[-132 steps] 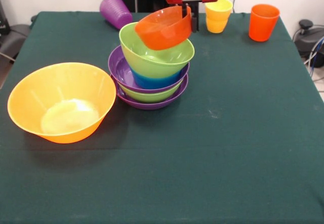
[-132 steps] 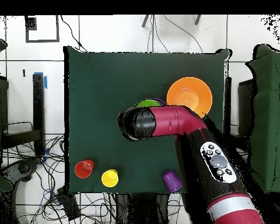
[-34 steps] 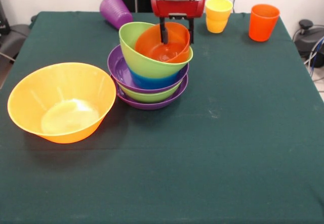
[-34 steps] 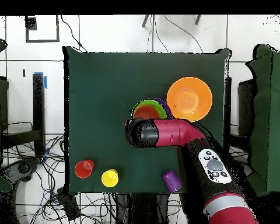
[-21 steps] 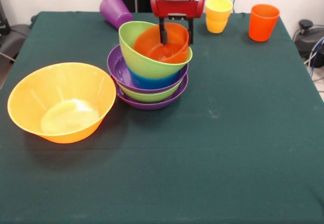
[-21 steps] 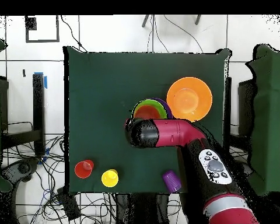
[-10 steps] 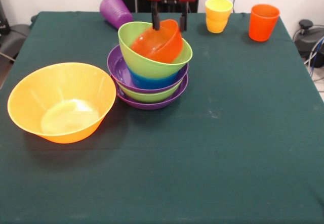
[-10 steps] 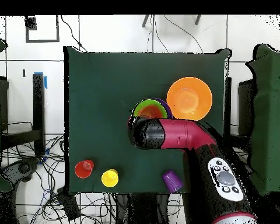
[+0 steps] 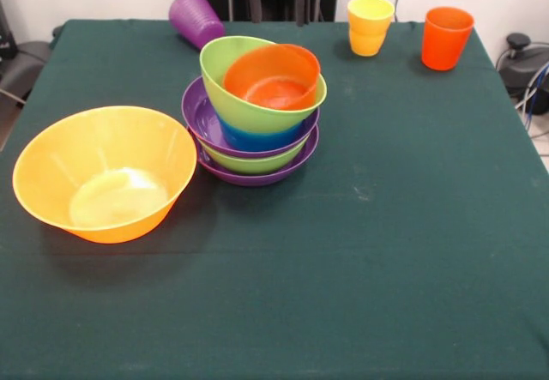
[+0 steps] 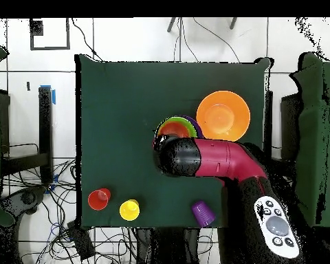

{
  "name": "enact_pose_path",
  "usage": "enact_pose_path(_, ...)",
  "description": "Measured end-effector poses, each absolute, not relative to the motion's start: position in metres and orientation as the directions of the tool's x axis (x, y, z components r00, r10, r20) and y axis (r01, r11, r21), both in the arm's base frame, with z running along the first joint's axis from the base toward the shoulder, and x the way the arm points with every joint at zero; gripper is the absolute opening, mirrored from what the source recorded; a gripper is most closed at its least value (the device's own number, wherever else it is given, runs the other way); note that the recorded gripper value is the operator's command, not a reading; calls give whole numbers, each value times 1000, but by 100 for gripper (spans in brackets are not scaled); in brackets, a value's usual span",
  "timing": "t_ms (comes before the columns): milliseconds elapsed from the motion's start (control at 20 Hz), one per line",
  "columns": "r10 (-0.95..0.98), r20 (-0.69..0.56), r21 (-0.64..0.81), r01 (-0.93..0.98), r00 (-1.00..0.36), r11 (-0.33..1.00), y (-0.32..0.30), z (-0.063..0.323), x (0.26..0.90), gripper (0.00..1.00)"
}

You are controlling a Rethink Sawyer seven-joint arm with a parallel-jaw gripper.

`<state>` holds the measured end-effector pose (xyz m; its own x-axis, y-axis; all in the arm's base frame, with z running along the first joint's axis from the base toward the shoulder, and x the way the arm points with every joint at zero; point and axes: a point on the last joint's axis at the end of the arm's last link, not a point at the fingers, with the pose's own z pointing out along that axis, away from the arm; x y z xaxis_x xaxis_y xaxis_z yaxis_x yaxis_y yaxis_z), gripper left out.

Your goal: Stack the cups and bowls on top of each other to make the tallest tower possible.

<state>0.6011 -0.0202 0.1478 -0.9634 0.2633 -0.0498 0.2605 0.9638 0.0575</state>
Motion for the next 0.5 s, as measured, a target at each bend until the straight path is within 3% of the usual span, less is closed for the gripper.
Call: enact_pose_path(500,262,-44,60,259,-964,964,-18,147,599,100)
